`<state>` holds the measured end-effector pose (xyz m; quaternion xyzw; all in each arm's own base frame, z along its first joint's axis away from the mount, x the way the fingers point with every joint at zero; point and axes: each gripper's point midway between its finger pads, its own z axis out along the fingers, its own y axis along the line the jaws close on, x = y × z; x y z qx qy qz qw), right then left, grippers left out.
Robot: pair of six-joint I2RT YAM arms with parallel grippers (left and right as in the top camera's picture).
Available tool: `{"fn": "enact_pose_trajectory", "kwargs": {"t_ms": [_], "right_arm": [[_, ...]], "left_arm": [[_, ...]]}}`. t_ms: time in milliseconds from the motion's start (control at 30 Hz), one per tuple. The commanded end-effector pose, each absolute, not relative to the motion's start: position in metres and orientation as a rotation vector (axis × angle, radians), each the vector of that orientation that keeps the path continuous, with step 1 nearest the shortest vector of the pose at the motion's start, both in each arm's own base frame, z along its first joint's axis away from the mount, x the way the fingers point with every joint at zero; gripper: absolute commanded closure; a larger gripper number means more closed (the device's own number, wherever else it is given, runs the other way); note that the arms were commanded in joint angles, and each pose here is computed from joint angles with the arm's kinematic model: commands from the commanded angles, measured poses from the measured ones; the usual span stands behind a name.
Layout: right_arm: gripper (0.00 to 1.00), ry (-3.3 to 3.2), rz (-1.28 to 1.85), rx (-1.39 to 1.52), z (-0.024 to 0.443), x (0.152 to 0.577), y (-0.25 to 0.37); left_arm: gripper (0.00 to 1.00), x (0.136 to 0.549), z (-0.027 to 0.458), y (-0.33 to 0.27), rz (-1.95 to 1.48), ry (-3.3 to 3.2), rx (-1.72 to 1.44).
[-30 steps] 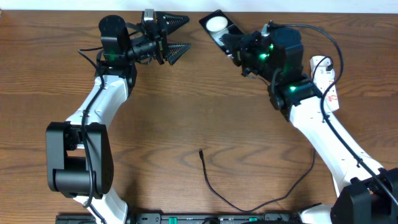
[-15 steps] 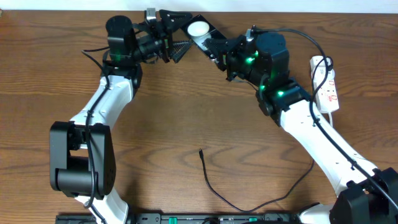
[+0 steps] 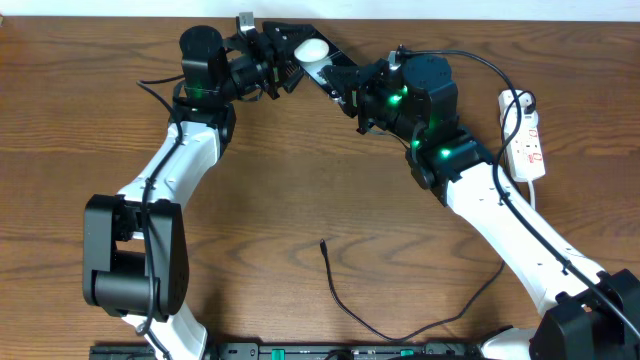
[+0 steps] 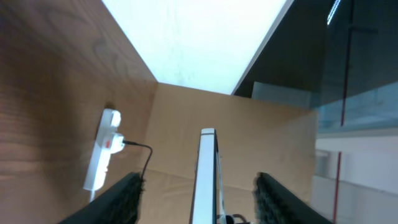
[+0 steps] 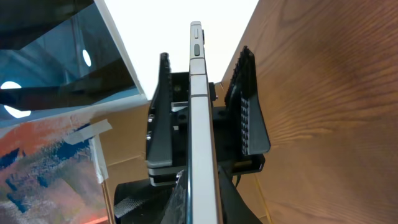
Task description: Plug charger to phone and switch on socket
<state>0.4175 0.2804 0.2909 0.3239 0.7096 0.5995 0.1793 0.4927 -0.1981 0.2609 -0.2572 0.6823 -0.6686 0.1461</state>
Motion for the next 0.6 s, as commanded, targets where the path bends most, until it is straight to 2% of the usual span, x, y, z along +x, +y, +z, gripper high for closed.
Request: {"fn": "enact_pose_trajectory", "kwargs": {"t_ms": [0,67,367,500,567], "right_arm": [[0.98,1.97,1.717,0.897,0.305,0.418,0.283],[0.99,1.973,1.715,0.899,0.304,0.418,0.283],[0.98,1.977,1.713,0.901,0.304,0.418,0.283],[0.99,1.978,1.712,0.901,0.304,0.418,0.283],[0.98,1.978,1.712,0.901,0.304,0.418,0.283]], "left_arm": [[0.48,0.49,0.286,-0.201,-1.932,1.922,-0.681],[0.56,0.489,0.286,-0.205,-1.934,1.926,-0.676],[0.78,0.487,0.286,-0.219,-1.932,1.926,-0.677],[0.91,0.487,0.286,-0.22,-1.933,1.927,-0.675],[0.92,0.487,0.286,-0.22,-1.933,1.927,-0.675]]}}
